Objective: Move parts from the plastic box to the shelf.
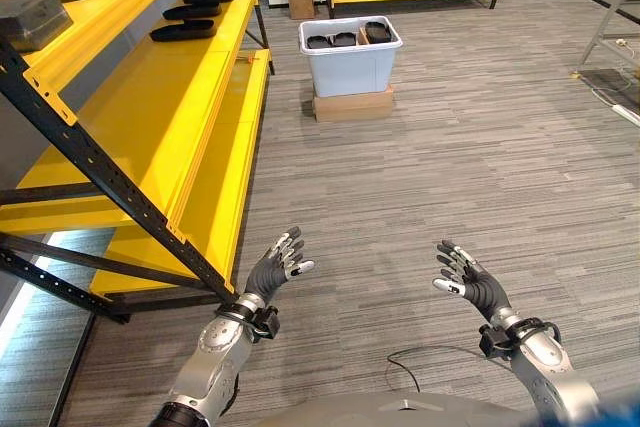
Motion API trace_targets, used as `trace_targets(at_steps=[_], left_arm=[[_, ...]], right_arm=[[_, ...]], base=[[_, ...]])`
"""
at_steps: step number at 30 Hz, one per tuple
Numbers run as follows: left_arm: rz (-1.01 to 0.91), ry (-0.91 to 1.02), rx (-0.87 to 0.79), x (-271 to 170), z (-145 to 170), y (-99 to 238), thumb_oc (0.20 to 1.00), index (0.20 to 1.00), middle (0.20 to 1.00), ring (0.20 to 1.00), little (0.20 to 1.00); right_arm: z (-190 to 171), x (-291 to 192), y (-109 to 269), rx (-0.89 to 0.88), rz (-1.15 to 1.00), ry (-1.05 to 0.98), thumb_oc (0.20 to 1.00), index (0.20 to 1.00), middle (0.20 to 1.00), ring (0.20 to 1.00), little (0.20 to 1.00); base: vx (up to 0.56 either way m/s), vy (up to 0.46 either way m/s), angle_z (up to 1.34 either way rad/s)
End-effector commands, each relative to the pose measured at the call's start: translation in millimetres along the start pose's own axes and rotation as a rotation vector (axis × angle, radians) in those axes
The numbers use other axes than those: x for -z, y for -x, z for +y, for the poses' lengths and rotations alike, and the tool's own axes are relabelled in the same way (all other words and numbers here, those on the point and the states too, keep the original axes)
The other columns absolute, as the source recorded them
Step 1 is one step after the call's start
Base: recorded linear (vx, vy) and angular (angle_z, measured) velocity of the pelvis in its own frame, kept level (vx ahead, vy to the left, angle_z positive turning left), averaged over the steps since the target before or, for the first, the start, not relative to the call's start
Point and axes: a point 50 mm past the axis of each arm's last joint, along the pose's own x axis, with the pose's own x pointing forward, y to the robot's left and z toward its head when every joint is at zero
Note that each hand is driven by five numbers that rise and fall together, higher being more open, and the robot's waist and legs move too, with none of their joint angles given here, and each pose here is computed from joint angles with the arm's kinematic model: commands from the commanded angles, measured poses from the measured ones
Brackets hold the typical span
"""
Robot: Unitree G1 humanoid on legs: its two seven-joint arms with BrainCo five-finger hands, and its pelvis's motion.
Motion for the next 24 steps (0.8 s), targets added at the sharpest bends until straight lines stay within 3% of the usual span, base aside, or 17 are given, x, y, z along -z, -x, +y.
trace_targets(at_steps=[1,24], left_arm=[[-0.099,-0.034,-0.002,-19.0,6.4,0.1,1.0,1.0,1.0,1.0,1.0],[-0.093,-0.004,-0.009,-16.8,6.4,0.1,1.0,1.0,1.0,1.0,1.0]], right_arm=[[5.4,-11.1,-6.8,-0.039,-0.067,0.016,1.0,1.0,1.0,1.0,1.0],[5.9,-9.3,-7.2,-0.041,-0.058,0.005,1.0,1.0,1.0,1.0,1.0]], base=[[0.0,0.0,0.0],[0.0,0.0,0.0]])
